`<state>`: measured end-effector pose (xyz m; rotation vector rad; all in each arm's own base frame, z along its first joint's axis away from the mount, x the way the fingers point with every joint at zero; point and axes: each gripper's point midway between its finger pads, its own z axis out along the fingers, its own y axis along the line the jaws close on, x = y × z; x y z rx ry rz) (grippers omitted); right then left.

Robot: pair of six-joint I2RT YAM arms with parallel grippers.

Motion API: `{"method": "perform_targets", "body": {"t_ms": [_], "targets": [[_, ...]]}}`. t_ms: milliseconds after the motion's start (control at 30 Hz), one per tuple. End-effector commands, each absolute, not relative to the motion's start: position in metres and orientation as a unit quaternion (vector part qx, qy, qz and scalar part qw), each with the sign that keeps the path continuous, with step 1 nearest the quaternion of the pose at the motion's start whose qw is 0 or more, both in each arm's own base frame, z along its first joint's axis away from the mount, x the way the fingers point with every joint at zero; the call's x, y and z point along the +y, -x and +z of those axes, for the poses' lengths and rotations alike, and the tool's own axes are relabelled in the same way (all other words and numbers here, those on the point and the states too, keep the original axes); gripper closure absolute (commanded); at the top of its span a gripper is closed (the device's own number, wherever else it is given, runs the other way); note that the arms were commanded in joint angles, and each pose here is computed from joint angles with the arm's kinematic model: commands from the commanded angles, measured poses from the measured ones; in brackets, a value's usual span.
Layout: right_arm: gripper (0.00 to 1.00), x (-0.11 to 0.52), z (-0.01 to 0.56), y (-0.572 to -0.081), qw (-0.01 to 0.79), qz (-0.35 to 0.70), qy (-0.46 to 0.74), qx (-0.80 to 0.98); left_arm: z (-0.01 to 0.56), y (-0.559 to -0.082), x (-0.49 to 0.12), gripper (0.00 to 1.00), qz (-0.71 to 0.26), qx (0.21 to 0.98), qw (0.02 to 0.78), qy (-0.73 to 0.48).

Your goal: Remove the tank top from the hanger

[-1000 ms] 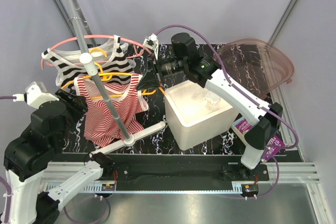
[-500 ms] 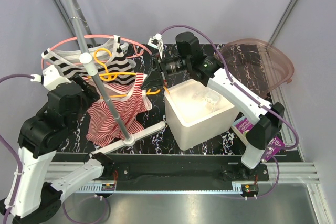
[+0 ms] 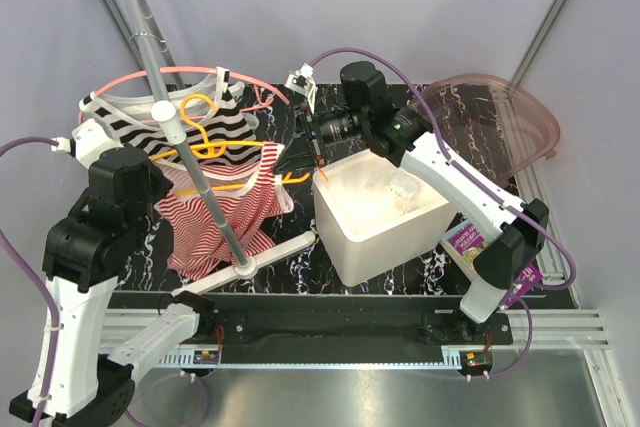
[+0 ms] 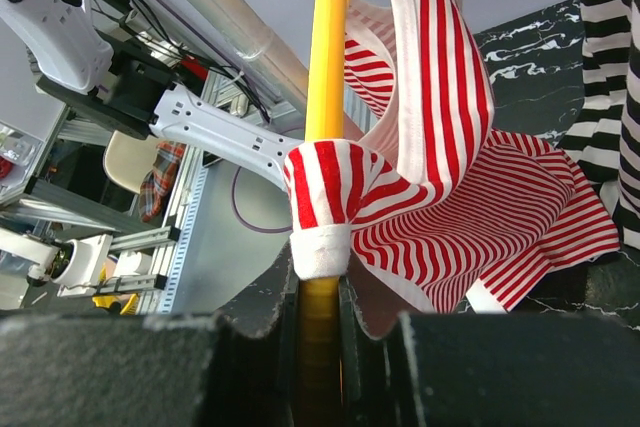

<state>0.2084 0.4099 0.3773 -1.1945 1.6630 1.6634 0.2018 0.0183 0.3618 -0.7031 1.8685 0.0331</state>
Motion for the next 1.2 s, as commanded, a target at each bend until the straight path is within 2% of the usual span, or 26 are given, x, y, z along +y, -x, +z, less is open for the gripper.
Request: {"method": "perform_targets", "body": {"t_ms": [0,133,300,367,567,667,833,1000,1167], "targets": [[1.00,0.394,0.412,-0.201,0.290,0.618,0.452,0.574,0.377,-0.205,0.016,0.76,-0.009,0.775,0.562,0.288],[1.00,0.391,0.409,-0.209,0.303,0.607,0.437,0.591,0.379,-0.200,0.014,0.89,-0.021,0.777,0.562,0.284],[1.00,0.383,0.406,-0.212,0.317,0.593,0.429,0.603,0.383,-0.194,0.021,0.92,-0.003,0.775,0.565,0.282],[1.00,0.380,0.404,-0.211,0.319,0.590,0.428,0.605,0.388,-0.195,0.025,1.00,0.011,0.775,0.569,0.276],[1.00,0.369,0.406,-0.214,0.331,0.584,0.421,0.611,0.400,-0.190,0.047,1.00,0.086,0.770,0.571,0.270],[1.00,0.364,0.412,-0.214,0.337,0.583,0.420,0.608,0.391,-0.183,0.066,1.00,0.143,0.770,0.554,0.282],[1.00,0.357,0.416,-0.211,0.340,0.586,0.425,0.600,0.379,-0.179,0.082,1.00,0.178,0.767,0.534,0.307],[1.00,0.350,0.417,-0.208,0.334,0.593,0.433,0.592,0.360,-0.187,0.079,1.00,0.144,0.783,0.503,0.337],[1.00,0.348,0.423,-0.207,0.332,0.599,0.429,0.589,0.348,-0.202,0.060,1.00,0.066,0.797,0.483,0.358]]}}
